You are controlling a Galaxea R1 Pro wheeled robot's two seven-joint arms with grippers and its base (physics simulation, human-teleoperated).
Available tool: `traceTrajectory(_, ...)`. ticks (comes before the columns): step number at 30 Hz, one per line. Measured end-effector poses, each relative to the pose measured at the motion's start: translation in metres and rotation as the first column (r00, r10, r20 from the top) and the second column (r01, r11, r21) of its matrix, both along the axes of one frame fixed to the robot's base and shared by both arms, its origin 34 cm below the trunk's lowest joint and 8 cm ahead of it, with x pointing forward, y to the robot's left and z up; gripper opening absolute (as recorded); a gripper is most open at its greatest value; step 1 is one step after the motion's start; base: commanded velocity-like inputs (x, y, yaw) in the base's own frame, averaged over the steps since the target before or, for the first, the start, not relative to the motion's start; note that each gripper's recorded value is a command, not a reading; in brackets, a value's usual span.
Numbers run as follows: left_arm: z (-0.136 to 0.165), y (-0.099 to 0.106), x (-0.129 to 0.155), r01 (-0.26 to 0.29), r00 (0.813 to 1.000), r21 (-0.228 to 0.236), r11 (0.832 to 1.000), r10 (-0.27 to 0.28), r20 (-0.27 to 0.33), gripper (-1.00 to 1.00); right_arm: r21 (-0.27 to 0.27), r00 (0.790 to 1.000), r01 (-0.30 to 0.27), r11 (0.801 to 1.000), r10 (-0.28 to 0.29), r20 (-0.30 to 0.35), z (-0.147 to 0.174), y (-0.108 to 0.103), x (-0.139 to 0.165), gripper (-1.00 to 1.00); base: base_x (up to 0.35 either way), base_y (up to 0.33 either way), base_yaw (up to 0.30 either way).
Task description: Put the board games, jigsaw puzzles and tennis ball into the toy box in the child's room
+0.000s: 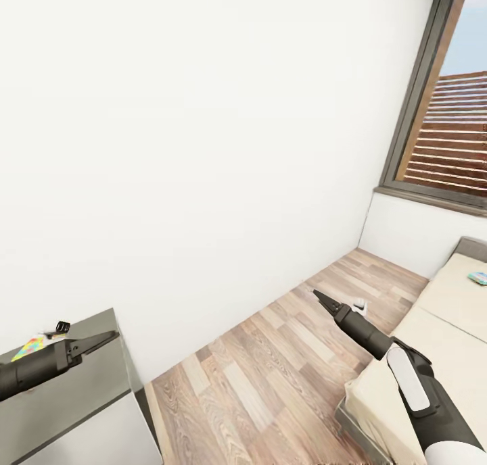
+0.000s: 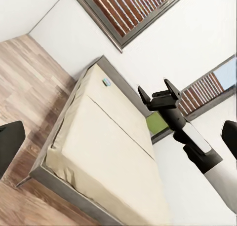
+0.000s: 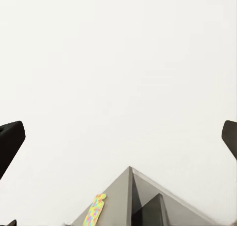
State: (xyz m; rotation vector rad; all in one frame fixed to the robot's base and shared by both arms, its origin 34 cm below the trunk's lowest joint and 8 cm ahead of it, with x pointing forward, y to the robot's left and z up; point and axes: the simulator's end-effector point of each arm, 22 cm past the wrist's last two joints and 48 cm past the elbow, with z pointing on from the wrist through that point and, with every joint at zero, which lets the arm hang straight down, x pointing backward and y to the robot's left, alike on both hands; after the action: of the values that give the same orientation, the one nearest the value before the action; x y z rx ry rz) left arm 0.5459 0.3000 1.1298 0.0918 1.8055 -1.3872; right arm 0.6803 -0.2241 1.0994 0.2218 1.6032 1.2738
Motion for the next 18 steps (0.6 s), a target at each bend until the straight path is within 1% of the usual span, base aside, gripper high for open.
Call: traceTrajectory(18, 0.0001, 0.0003, 0.0001, -0.001, 1.0, 0.0, 1.0, 0.001, 0.0, 1.0, -0.001, 1.0, 0.001, 1.0, -0.001, -0.001, -0.0002, -0.0002, 0.0002, 1.0, 0.0, 0.0, -0.276)
